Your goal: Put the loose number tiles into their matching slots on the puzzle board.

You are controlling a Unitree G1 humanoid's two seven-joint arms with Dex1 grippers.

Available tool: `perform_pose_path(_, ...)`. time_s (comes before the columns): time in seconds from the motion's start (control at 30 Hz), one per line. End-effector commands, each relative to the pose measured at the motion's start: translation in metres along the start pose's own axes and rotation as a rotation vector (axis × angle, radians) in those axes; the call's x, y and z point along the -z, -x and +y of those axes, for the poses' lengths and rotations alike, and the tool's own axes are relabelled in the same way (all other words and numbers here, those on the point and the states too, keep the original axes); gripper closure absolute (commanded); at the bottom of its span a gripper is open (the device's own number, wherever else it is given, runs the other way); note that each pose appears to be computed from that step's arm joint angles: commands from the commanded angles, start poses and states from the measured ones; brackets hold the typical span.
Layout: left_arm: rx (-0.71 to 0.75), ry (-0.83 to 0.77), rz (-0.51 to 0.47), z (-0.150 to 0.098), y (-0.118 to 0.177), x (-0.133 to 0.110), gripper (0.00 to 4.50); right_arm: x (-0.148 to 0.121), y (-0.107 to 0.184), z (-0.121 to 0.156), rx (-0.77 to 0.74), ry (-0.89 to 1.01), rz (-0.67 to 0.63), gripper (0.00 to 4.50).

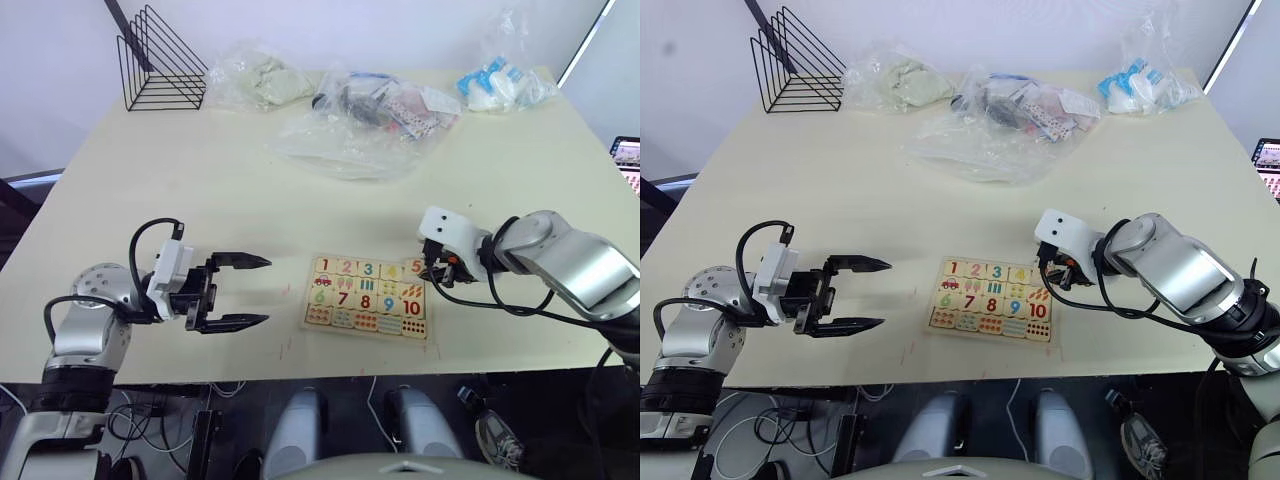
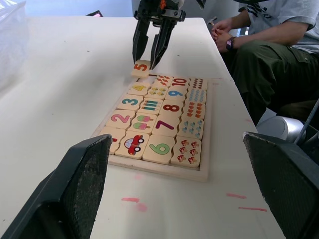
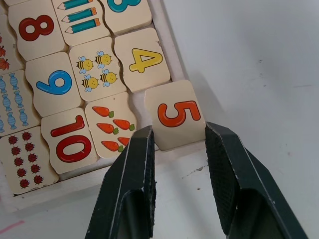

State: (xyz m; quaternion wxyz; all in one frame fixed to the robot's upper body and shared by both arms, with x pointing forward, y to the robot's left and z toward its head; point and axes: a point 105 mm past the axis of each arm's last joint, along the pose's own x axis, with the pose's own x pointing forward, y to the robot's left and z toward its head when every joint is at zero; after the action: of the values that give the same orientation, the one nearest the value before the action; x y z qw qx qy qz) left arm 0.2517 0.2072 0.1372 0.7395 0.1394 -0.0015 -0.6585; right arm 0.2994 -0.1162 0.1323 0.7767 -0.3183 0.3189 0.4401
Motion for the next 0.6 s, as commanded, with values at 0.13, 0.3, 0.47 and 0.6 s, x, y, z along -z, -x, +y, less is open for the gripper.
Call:
perform_pose_path(0.13, 0.012, -0.043, -0.005, -0.0026, 0.0036, -0.0097, 0.00, -0.0036, 0.0022, 0.0018, 0.000, 0.026, -0.010, 3.59)
perform_pose_path(0.3, 0.016, -0.041, -0.005, -0.0032, 0.0036, -0.0096, 0.00, -0.0028, 0.0015, 0.0044, -0.012, 0.029, -0.005, 3.59)
perform_pose_path(0.47, 0.016, -0.039, -0.004, -0.0033, 0.0038, -0.0096, 0.00, -0.0022, 0.0004, 0.0052, -0.017, 0.030, -0.003, 3.59)
perform_pose_path(0.6, 0.017, -0.039, -0.003, -0.0034, 0.0034, -0.0100, 0.00, -0.0029, -0.0006, 0.0052, -0.018, 0.034, -0.004, 3.59)
